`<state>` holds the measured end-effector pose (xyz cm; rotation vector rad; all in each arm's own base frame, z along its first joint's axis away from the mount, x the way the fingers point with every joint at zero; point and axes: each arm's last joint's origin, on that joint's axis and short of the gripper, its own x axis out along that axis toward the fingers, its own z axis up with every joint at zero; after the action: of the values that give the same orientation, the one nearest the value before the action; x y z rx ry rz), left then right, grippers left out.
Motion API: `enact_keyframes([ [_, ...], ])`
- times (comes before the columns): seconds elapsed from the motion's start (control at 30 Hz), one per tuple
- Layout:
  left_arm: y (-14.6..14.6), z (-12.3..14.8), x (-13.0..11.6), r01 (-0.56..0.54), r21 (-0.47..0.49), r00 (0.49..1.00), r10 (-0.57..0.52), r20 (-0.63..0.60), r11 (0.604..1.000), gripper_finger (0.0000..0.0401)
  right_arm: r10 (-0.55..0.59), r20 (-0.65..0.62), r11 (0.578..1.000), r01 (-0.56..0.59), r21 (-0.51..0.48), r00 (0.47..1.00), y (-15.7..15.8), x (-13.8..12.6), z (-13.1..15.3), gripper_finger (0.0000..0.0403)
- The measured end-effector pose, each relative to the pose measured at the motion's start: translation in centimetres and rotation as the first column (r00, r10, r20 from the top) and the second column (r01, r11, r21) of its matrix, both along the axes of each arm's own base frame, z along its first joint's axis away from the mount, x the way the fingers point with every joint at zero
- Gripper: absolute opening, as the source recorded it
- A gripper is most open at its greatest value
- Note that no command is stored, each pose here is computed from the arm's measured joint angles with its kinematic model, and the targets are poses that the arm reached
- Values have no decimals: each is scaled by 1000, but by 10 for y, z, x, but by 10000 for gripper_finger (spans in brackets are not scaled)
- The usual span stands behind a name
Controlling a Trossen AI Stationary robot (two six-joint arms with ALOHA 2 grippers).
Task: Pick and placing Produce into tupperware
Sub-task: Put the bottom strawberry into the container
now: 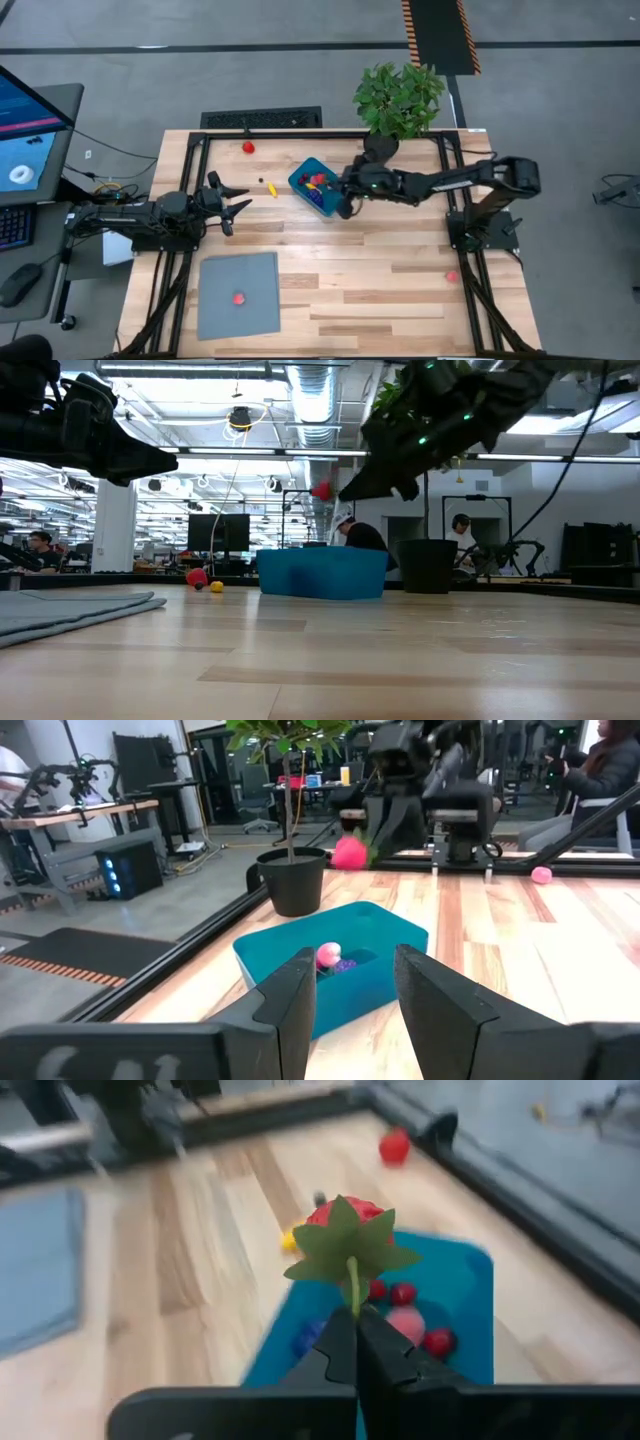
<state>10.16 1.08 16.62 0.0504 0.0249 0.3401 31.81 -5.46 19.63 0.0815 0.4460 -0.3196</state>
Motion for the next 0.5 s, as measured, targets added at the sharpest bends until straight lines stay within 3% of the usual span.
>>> enact_keyframes([
  [0.27,0,0,0,0,-11,1000,0,3,1000,130,-48,-153,998,53,29,987,-16,22,-20,16],
  [0.5,0,0,0,0,-18,1000,0,5,1000,130,-74,-251,993,95,72,965,-22,24,-31,31],
])
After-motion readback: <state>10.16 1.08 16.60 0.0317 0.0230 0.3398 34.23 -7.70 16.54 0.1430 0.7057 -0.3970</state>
